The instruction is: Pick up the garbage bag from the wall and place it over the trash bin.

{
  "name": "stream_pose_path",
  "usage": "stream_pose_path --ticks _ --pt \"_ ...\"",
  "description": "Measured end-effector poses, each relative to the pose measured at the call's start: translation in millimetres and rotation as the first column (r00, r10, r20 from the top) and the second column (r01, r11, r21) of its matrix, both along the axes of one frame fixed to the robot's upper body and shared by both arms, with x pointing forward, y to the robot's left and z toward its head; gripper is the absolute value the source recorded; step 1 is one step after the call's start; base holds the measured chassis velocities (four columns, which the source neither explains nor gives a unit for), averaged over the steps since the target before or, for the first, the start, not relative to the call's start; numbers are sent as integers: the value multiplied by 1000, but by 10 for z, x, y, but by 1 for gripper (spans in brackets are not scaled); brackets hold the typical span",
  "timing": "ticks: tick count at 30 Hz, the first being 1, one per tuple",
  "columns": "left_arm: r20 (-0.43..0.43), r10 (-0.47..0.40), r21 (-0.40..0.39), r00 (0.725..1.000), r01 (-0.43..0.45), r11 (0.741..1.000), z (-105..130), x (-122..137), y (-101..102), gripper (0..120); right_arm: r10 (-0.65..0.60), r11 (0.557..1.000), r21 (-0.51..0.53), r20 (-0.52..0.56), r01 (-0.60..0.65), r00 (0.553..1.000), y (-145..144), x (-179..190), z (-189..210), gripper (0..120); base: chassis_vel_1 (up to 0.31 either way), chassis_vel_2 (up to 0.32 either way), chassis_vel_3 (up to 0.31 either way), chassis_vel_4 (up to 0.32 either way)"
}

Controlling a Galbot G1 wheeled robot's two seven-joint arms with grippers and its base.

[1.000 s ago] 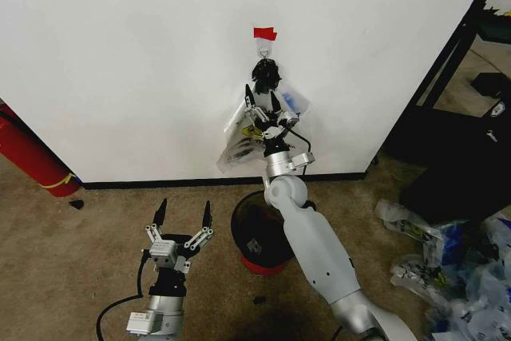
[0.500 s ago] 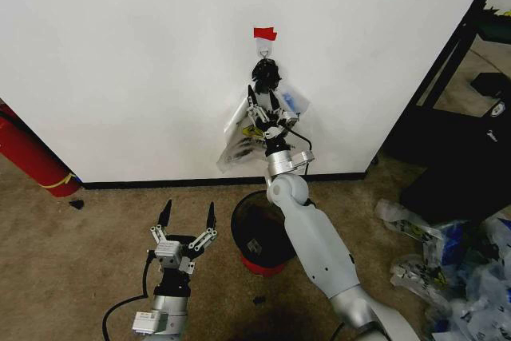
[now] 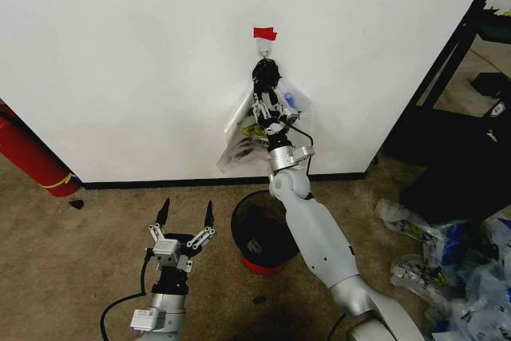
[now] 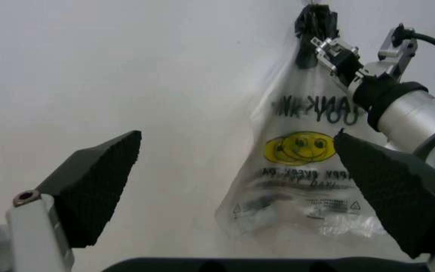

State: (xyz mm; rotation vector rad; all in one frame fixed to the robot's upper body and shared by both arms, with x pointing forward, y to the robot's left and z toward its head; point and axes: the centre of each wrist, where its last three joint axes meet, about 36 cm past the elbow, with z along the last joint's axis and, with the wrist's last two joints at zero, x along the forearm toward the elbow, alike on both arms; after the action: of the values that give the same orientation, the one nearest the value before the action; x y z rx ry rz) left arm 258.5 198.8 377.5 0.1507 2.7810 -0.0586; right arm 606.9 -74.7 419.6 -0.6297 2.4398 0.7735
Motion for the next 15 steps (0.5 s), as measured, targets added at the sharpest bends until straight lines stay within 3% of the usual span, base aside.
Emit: stream_pose_path --ticks 1,2,5,14,15 --pt "0 0 0 1000 0 1000 0 0 0 100 0 1000 0 0 0 1000 0 0 0 38 0 0 0 0" --pt "2 1 3 1000 -1 1000 12 3 15 100 -1 1000 -7 1 1 1000 -1 5 -6 29 0 0 0 0" --pt "5 2 7 1000 -2 1000 25 0 31 100 -7 1000 -13 -2 7 1000 -14 24 -26 18 0 0 0 0" --pt "1 9 1 1000 -9 1000 20 -16 21 100 -13 1000 -19 -4 13 1000 -26 41 -41 14 0 0 0 0" --pt "1 9 0 1000 -9 1000 17 -19 17 100 -13 1000 -19 -5 13 1000 -27 37 -43 9 0 0 0 0"
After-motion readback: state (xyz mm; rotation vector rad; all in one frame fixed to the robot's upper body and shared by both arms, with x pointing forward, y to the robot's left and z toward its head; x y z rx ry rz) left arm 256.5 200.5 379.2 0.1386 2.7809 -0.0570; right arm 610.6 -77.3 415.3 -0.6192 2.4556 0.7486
